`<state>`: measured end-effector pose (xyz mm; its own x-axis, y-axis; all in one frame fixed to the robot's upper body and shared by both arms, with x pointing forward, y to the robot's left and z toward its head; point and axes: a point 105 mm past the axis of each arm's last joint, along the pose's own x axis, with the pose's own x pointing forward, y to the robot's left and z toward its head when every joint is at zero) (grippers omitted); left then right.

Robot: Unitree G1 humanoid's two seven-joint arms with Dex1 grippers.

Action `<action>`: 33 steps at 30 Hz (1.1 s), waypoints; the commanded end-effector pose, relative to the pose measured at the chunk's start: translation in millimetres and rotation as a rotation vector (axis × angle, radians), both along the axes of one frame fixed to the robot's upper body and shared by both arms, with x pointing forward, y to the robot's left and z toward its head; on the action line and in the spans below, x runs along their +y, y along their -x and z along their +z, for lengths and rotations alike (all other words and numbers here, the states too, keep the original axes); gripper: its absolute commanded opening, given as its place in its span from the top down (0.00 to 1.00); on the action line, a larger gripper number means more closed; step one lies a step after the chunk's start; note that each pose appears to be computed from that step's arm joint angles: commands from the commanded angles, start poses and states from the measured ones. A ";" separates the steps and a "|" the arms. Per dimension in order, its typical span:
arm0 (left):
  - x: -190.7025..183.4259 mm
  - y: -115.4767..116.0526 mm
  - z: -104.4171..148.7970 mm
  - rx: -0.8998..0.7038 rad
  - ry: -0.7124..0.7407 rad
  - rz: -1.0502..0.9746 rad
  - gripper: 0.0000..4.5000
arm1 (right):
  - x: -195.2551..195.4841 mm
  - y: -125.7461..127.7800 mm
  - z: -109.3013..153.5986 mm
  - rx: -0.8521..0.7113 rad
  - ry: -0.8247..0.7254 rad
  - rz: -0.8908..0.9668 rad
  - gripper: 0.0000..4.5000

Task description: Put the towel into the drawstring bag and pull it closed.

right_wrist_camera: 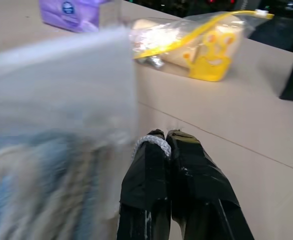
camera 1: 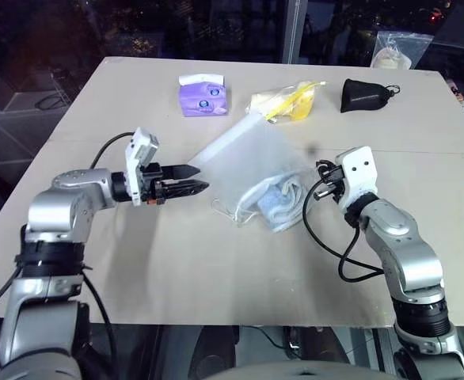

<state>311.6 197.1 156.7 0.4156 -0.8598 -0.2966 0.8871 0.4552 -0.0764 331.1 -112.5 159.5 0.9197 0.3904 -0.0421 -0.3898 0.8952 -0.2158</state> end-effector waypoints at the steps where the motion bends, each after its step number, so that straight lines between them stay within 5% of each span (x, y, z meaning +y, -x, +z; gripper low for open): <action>1: -13.8 18.4 -13.0 -0.076 -0.102 -0.088 0.33 | -3.0 2.1 14.2 -0.043 -0.003 0.016 1.00; 10: -49.0 1.2 -46.3 -0.242 -0.131 -0.039 0.33 | -5.7 2.6 14.3 -0.030 -0.005 0.015 1.00; 17: -69.7 4.9 -59.7 -0.199 -0.093 -0.117 0.33 | -6.8 4.7 15.6 -0.030 -0.004 0.005 1.00; 33: -54.6 40.5 -37.7 -0.009 -0.031 -0.284 0.33 | -5.0 4.9 15.2 -0.028 0.003 0.006 1.00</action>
<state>277.3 143.2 105.7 0.1897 -0.9191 -0.3453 0.9715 0.2266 -0.0695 329.3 -118.2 158.9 0.9182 0.3896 -0.0713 -0.3957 0.8948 -0.2070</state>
